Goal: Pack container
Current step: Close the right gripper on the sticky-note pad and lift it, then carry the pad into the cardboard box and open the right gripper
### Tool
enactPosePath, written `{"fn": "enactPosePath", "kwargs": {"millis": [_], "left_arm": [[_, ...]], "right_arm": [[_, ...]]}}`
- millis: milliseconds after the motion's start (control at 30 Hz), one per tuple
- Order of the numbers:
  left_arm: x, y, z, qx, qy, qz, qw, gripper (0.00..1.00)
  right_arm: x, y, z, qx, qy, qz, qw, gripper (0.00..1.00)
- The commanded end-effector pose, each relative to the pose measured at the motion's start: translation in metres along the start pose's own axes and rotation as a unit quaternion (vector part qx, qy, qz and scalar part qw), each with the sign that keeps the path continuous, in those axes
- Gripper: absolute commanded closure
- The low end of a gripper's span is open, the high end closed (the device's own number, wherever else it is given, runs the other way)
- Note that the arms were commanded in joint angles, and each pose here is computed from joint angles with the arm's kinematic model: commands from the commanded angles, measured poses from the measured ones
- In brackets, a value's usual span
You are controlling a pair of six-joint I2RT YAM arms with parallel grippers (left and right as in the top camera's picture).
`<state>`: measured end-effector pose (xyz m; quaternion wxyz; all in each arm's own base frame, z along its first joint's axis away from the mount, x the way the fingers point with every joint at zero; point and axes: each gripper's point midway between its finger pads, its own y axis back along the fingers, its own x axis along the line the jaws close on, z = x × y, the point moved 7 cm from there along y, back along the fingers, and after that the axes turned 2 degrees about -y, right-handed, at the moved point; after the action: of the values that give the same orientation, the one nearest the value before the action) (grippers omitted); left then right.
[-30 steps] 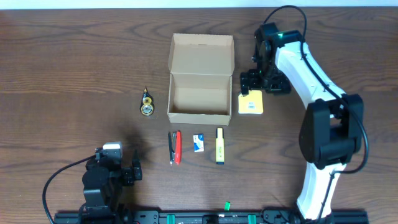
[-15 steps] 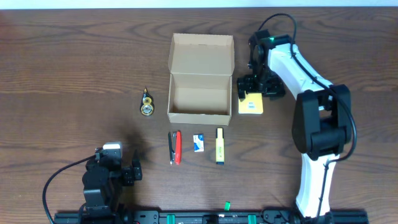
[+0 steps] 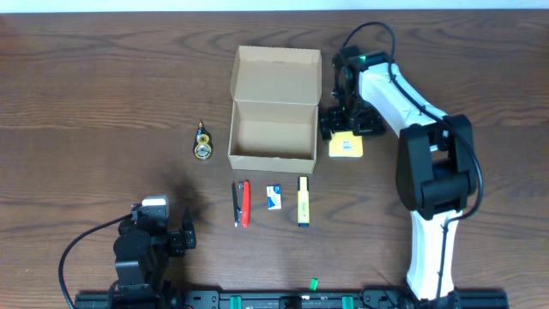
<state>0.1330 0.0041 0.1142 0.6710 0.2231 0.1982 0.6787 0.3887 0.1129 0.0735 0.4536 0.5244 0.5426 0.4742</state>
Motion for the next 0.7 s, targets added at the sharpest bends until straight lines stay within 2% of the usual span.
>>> {"fn": "enactPosePath", "kwargs": {"millis": [0, 33, 100, 233, 333, 533, 667], "left_arm": [[0.002, -0.002, -0.003, 0.004, 0.004, 0.01, 1.0, 0.05], [0.002, -0.002, -0.003, 0.004, 0.004, 0.01, 1.0, 0.05], [0.002, -0.002, -0.003, 0.004, 0.004, 0.01, 1.0, 0.05], [0.002, -0.002, -0.003, 0.004, 0.004, 0.01, 1.0, 0.05], [0.002, -0.002, -0.003, 0.004, 0.004, 0.01, 1.0, 0.05], [0.002, -0.002, -0.003, 0.004, 0.004, 0.01, 1.0, 0.05], [0.002, -0.002, -0.003, 0.004, 0.004, 0.01, 1.0, 0.05]], "right_arm": [[0.002, -0.015, 0.002, 0.014, 0.009, -0.013, 1.0, 0.12], [0.001, -0.016, 0.002, 0.014, 0.009, -0.017, 1.0, 0.18], [-0.001, -0.016, 0.004, 0.008, 0.009, -0.027, 1.0, 0.44], [-0.004, -0.015, 0.003, 0.01, 0.009, -0.038, 0.999, 0.67], [-0.005, -0.015, -0.001, 0.023, 0.009, -0.04, 0.999, 0.74], [-0.007, -0.011, -0.011, 0.047, 0.009, -0.046, 0.998, 0.78], [-0.008, 0.009, -0.017, 0.036, 0.009, -0.043, 0.998, 0.79]]}}
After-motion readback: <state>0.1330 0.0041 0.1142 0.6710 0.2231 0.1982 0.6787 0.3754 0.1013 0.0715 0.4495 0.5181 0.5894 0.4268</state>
